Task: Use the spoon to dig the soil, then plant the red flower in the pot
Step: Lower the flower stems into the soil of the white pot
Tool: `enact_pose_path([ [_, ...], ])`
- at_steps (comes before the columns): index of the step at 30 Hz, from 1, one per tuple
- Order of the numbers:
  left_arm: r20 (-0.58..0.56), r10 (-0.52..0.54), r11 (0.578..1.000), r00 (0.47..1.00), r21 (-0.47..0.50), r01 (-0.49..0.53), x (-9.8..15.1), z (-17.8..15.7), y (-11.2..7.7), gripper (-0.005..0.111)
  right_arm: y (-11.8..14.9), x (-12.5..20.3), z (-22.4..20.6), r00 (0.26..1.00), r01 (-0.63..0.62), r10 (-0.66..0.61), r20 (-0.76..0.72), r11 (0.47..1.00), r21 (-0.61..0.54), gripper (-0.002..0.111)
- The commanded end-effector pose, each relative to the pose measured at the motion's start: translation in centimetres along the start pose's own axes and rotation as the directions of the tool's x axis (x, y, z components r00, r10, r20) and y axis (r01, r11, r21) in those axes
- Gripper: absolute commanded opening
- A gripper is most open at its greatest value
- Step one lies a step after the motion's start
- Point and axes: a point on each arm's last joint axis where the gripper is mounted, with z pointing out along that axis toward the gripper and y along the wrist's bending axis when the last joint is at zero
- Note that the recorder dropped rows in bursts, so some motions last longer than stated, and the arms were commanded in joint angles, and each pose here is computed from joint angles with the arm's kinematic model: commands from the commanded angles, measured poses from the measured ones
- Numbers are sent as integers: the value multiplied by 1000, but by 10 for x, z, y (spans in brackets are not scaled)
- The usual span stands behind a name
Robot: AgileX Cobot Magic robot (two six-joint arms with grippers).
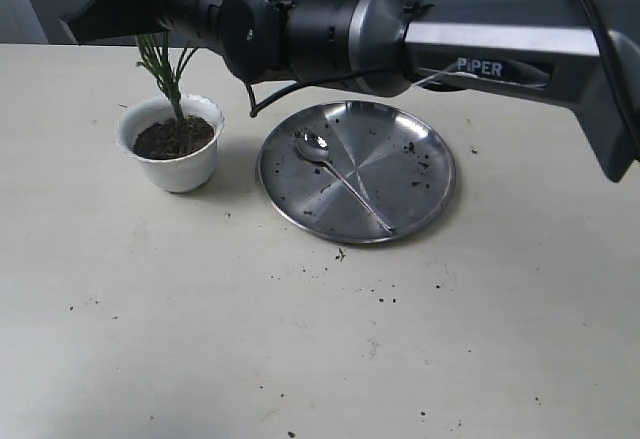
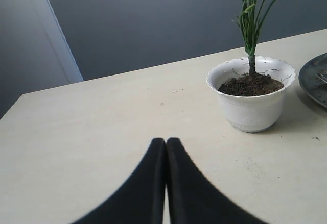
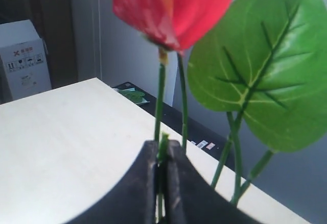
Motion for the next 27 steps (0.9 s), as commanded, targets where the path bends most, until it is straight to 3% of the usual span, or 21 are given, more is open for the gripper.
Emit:
enact_pose_path([
  [1,10,-13,1000,1000,2,13,0,0,0,0,-1,-2,-1,1000,-6,6,10,1000,2,0],
  [8,10,-13,1000,1000,2,13,0,0,0,0,8,4,3,1000,-2,2,8,1000,-12,0],
  [27,10,-13,1000,1000,2,13,0,0,0,0,19,77,12,979,-72,66,-193,997,-25,0],
])
